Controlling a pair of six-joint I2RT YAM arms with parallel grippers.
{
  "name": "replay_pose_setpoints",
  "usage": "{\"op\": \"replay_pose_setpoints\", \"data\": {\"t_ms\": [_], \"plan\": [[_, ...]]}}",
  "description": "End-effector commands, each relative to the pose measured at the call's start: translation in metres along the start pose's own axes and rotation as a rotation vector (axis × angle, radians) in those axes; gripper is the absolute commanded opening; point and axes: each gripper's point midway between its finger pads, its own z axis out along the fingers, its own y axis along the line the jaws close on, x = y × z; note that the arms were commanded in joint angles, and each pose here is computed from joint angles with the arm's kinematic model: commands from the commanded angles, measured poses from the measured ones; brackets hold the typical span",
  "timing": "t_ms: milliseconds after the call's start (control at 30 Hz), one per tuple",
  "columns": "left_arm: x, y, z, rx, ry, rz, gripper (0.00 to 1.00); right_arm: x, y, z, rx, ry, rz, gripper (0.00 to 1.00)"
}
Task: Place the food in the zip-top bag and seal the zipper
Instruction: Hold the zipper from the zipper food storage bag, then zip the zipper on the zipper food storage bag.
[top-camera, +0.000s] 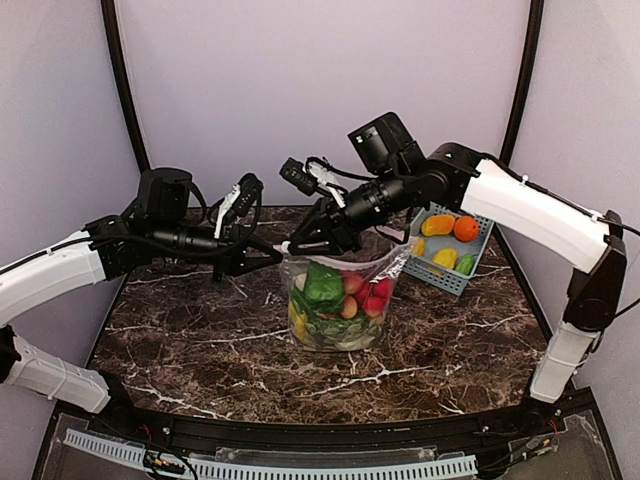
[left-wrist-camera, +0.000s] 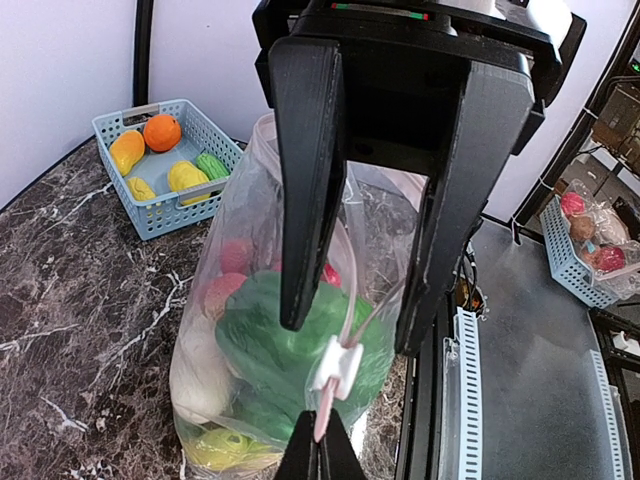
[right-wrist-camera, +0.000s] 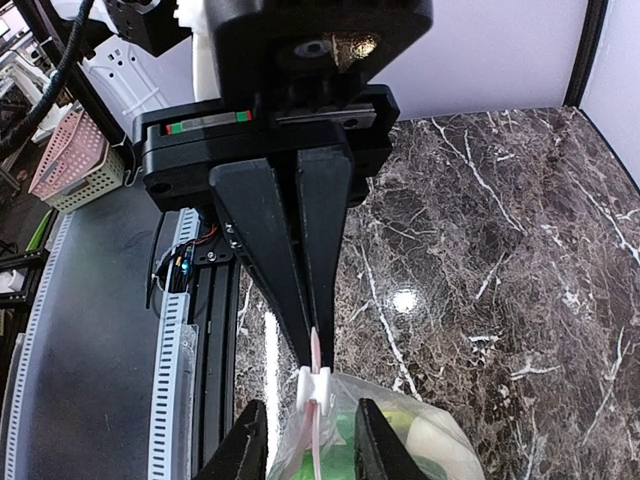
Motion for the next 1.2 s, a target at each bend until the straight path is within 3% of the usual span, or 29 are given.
{"op": "replay_pose_setpoints", "data": {"t_ms": [0,400,1167], "plan": [[-0.005,-0.003,-0.003,0.016,-0.027,0.026,0.01,-0.013,0.005,0.007,-0.026,-0.031,-0.030,0.26],[-0.006,-0.001,-0.006,0.000,-0.033,0.029,0.01,-0.010,0.001,0.012,-0.022,-0.019,-0.022,0.00],[-0.009,0.019,-0.018,-0.125,-0.063,0.007,0.01,0.004,-0.004,-0.008,0.094,0.036,-0.013,0.00]]}}
